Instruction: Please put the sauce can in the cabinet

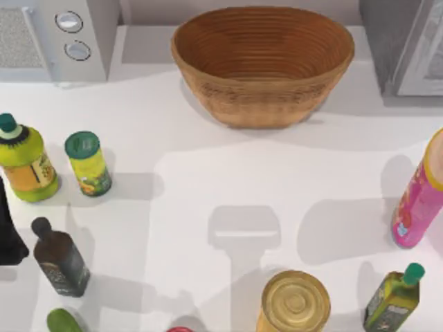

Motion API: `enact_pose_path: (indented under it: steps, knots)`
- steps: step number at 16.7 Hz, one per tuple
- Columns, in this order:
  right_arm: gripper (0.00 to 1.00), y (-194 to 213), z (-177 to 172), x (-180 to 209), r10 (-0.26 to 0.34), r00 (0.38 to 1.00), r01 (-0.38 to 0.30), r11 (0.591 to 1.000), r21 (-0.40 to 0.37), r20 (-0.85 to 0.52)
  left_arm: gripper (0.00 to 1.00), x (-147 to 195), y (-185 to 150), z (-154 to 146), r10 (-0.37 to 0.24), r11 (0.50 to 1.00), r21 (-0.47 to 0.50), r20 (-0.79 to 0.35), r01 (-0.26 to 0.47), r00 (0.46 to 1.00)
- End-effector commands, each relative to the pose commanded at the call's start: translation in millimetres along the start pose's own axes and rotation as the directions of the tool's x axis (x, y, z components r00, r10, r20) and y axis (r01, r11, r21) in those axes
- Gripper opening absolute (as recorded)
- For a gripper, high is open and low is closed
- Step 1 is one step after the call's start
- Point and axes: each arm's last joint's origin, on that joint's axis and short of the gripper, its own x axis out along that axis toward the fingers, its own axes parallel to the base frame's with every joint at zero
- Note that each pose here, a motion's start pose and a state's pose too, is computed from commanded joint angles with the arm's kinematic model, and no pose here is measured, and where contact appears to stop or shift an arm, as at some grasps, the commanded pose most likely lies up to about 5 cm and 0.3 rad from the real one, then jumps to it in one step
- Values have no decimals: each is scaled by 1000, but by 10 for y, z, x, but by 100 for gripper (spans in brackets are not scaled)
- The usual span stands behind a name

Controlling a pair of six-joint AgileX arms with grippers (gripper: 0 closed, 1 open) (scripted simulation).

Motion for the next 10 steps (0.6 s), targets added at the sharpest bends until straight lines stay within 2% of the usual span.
enact_pose_path:
  steps: [2, 5, 8, 10]
  knots:
    - [0, 64, -274, -94, -103, 993, 97, 990, 100, 58, 100, 0, 0, 0, 0, 1000, 0, 0, 0, 1000]
    - [0, 156, -654, -119, -219, 969, 187, 953, 240, 112, 100, 0, 0, 0, 0, 1000, 0, 0, 0, 1000]
    - [0, 212, -905, -88, -287, 947, 227, 915, 335, 143, 100, 0, 0, 0, 0, 1000, 0, 0, 0, 1000]
    - [0, 226, -971, -74, -305, 940, 234, 903, 360, 151, 100, 0, 0, 0, 0, 1000, 0, 0, 0, 1000]
